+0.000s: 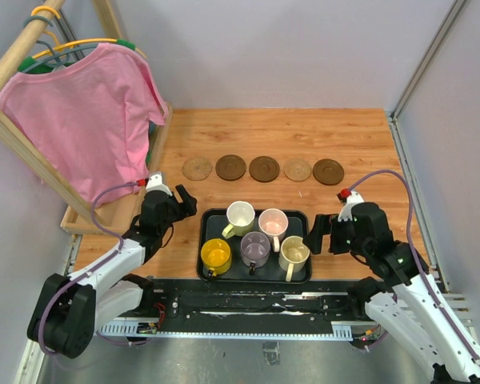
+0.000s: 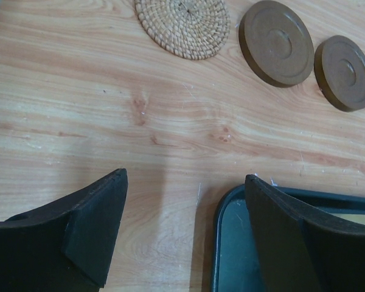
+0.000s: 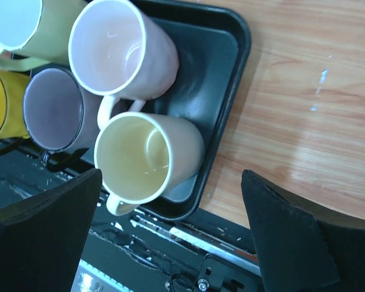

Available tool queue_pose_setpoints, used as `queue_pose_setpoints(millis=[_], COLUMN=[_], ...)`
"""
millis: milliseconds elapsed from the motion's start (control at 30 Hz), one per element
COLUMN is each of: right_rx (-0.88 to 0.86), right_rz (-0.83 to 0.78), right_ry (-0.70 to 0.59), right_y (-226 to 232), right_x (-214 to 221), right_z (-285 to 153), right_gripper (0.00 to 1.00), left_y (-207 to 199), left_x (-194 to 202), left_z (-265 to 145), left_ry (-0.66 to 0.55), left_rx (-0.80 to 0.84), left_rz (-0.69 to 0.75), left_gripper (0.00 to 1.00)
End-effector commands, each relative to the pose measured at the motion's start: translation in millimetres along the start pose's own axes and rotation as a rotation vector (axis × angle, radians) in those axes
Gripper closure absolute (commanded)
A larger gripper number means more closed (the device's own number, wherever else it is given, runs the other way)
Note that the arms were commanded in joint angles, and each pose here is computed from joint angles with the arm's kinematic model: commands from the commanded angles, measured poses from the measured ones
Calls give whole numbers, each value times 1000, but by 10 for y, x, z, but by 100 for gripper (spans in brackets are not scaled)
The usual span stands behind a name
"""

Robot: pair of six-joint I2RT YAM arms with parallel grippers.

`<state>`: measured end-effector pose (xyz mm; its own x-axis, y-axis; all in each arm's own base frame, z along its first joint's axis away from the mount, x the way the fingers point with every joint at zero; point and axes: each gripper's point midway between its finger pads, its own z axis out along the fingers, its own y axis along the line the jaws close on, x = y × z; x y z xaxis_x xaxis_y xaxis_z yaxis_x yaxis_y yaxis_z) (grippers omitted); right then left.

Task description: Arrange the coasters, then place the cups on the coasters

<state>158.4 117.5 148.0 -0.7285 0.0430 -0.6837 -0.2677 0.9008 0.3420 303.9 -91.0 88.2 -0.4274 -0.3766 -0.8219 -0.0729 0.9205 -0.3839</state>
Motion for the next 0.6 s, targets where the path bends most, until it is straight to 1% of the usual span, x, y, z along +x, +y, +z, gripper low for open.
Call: queue_pose_setpoints(millis=[0,233,400,567], right_rx=[-100,-150,-122,-97], right_rz=[-14,-94,-137,-155], right_ry=[93,180,242,277], right_y=[162,293,303,316], right_x=[227,395,522,596], right_z=[17,41,114,180], right_gripper=[1,1,2,2], left_y=[-153,-145,-146,-135], left_x=[-64,-49,-74,-67], left_z=[15,-25,-31,-23], left_ry=[1,-3,-10,-8], left_rx=[52,58,58,53], left_rz=[-25,-35,-29,-23], left_gripper=[18,18,18,18])
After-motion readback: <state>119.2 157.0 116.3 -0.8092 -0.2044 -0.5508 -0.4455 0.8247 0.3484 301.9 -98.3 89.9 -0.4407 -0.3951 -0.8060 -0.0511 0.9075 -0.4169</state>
